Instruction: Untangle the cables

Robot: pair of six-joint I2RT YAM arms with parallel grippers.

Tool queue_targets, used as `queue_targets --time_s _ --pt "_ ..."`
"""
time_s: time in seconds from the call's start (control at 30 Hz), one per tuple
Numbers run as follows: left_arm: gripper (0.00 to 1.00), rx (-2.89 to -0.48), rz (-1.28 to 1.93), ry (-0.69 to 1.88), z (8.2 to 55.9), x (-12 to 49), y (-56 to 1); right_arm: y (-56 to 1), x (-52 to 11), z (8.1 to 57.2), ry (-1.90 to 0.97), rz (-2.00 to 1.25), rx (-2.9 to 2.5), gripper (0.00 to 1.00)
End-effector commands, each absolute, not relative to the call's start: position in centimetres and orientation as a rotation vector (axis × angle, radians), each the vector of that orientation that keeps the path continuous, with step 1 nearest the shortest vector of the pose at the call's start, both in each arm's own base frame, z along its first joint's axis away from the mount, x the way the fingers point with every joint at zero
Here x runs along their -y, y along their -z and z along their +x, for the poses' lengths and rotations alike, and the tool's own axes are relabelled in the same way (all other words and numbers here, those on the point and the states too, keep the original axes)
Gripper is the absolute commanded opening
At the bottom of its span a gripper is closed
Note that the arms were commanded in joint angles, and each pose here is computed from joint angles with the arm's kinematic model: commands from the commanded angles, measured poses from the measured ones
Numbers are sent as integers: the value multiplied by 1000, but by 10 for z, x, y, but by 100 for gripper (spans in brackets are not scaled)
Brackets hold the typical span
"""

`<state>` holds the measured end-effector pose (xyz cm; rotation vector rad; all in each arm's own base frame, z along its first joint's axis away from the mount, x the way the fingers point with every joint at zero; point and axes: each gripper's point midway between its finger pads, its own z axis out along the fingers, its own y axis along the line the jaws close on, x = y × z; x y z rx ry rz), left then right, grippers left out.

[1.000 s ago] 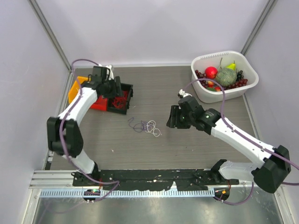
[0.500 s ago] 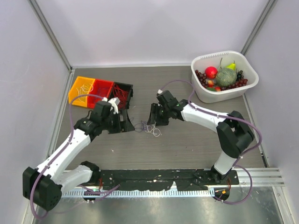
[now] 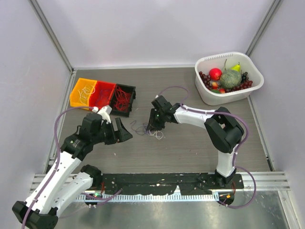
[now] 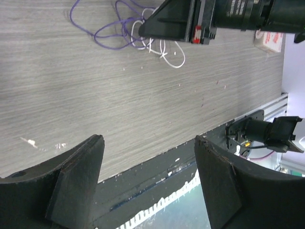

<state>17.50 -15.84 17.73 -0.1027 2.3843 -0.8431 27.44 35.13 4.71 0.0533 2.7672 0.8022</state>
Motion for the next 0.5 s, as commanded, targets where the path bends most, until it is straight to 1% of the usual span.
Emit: queue_targets --time_s 0.0,0.03,0.1,0.17,0.2,0.27,0.37,0.4,0.47 --pt "80 -2393 -88 826 165 153 -187 -76 -360 296 -787 38 -2662 22" --pt "81 -2382 -81 839 165 154 -190 -83 -359 296 -791 32 -2650 14" --pt "82 -2340 -60 898 169 162 -200 -94 -356 291 -804 -17 -2641 4" --pt "83 -2255 2 1015 175 179 -221 -114 -353 281 -841 -71 -2634 1" --pt "82 -2214 32 1084 177 188 -233 -122 -348 273 -848 -104 -2639 1" --pt "82 -2121 99 1203 184 206 -258 -167 -343 259 -941 -176 -2562 1" --pt "77 -1997 171 1321 198 226 -293 -218 -333 237 -1040 -251 -2470 1" --pt "77 -1954 201 1358 203 233 -306 -243 -329 231 -1085 -270 -2411 1" --pt "79 -1879 253 1439 210 245 -330 -273 -327 218 -1179 -297 -2347 1"
